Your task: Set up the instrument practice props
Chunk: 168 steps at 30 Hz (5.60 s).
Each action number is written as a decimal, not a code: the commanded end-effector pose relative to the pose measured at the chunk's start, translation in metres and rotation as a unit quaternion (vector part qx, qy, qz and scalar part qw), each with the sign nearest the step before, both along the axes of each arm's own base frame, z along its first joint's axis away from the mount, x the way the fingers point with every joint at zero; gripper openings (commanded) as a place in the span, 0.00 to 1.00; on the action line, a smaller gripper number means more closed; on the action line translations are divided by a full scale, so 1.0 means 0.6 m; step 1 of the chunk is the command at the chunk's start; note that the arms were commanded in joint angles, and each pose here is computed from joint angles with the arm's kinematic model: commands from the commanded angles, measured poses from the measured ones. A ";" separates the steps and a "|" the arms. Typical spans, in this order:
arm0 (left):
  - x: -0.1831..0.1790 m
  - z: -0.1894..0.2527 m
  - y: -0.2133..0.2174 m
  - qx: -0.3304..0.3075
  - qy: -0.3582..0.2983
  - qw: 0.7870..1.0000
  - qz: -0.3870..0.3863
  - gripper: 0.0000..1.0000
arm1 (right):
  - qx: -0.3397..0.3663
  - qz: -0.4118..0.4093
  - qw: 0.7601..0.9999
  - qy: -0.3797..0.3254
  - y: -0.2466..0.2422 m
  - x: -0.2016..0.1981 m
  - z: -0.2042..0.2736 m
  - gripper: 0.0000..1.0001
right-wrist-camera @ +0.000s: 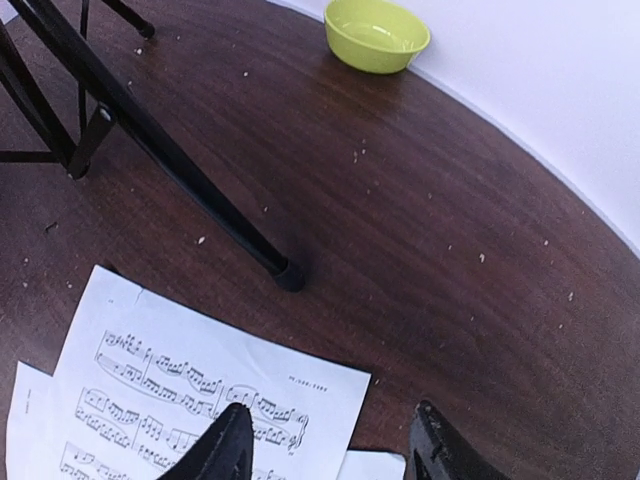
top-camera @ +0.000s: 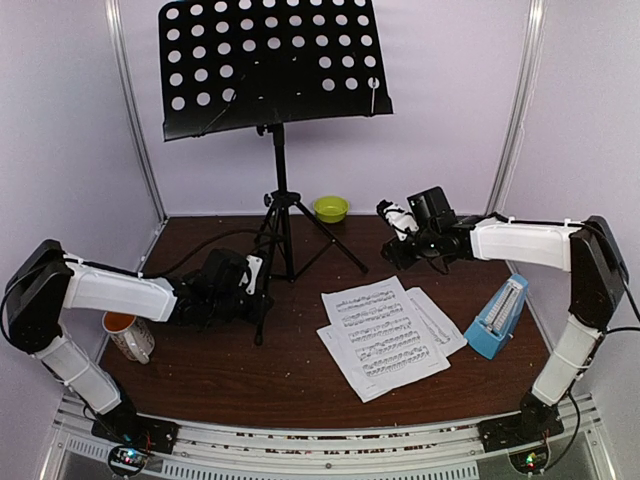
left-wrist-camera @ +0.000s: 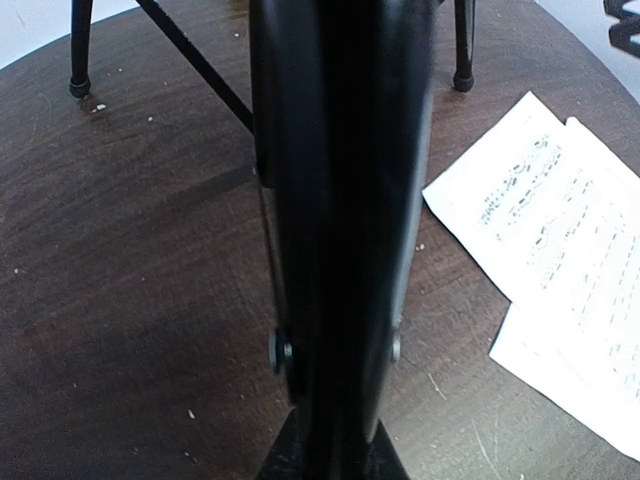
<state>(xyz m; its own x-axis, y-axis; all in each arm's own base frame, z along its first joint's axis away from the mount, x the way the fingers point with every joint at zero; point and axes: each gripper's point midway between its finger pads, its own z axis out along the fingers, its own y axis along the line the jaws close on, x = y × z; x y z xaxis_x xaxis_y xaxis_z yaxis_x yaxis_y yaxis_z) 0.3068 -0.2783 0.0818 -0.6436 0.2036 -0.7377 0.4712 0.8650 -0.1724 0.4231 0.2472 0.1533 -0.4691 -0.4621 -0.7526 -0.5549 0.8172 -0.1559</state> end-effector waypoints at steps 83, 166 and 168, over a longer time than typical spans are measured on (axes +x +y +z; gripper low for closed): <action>-0.209 -0.101 -0.019 0.069 0.119 0.988 -0.073 0.14 | 0.090 -0.086 0.941 0.316 -0.078 -0.075 -0.161 0.00; -0.255 0.539 -0.137 -0.188 -0.254 0.878 -0.359 0.00 | 0.238 0.233 0.935 -0.124 -0.008 -0.460 0.373 1.00; -0.255 0.554 -0.123 -0.208 -0.253 0.876 -0.355 0.00 | 0.238 0.224 0.935 -0.134 -0.025 -0.462 0.365 1.00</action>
<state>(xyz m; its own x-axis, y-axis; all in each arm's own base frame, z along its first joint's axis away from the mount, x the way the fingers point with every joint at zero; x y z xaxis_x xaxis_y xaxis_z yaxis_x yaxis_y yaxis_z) 0.1581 -0.3623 0.3908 0.0073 0.1814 -0.9834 0.9637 0.2611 0.0553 0.1392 0.2484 0.3695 -0.0767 -0.2137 -0.9739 -0.8912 0.4526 -0.0291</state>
